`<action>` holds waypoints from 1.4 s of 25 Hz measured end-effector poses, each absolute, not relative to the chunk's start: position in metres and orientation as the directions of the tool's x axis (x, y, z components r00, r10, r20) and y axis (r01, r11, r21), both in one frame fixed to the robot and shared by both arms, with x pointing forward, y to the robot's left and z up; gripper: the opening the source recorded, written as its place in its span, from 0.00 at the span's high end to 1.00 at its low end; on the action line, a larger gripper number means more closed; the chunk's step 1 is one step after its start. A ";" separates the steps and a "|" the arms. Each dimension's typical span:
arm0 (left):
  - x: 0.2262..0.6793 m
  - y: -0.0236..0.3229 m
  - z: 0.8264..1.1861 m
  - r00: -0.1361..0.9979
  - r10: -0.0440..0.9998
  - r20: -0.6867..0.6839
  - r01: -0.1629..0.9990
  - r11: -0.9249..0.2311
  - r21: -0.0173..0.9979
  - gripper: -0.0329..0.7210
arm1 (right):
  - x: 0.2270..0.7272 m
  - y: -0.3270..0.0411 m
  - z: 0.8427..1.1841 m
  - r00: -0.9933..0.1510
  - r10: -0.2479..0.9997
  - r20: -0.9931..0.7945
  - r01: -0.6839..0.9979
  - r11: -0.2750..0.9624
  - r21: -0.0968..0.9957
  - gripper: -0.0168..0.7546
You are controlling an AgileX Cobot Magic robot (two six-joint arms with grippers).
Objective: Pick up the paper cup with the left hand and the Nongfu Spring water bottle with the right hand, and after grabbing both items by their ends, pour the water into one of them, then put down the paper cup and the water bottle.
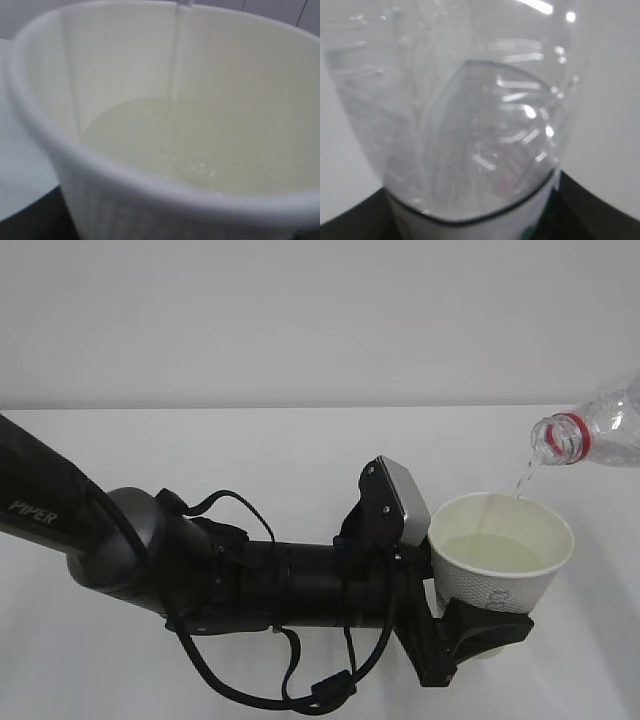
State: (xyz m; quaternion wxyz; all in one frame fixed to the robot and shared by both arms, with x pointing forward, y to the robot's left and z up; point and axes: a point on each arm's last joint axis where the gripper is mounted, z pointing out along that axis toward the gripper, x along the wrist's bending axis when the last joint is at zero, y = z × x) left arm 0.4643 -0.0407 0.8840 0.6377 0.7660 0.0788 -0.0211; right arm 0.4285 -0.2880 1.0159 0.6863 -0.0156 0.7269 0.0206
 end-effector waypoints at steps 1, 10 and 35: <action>0.464 -0.041 0.884 0.987 0.094 -0.133 0.148 -0.174 0.974 0.23 | 0.428 -0.288 1.016 -0.058 0.005 -0.998 -0.051 0.999 0.008 0.39; 0.464 -0.041 0.884 0.987 0.094 -0.133 0.148 -0.174 0.974 0.23 | 0.429 -0.288 1.016 -0.055 0.006 -0.998 -0.051 0.999 0.008 0.39; 0.466 -0.041 0.884 0.984 0.111 -0.140 0.158 -0.169 0.973 0.23 | 0.429 -0.289 1.017 -0.048 0.041 -0.998 -0.038 0.998 0.043 0.39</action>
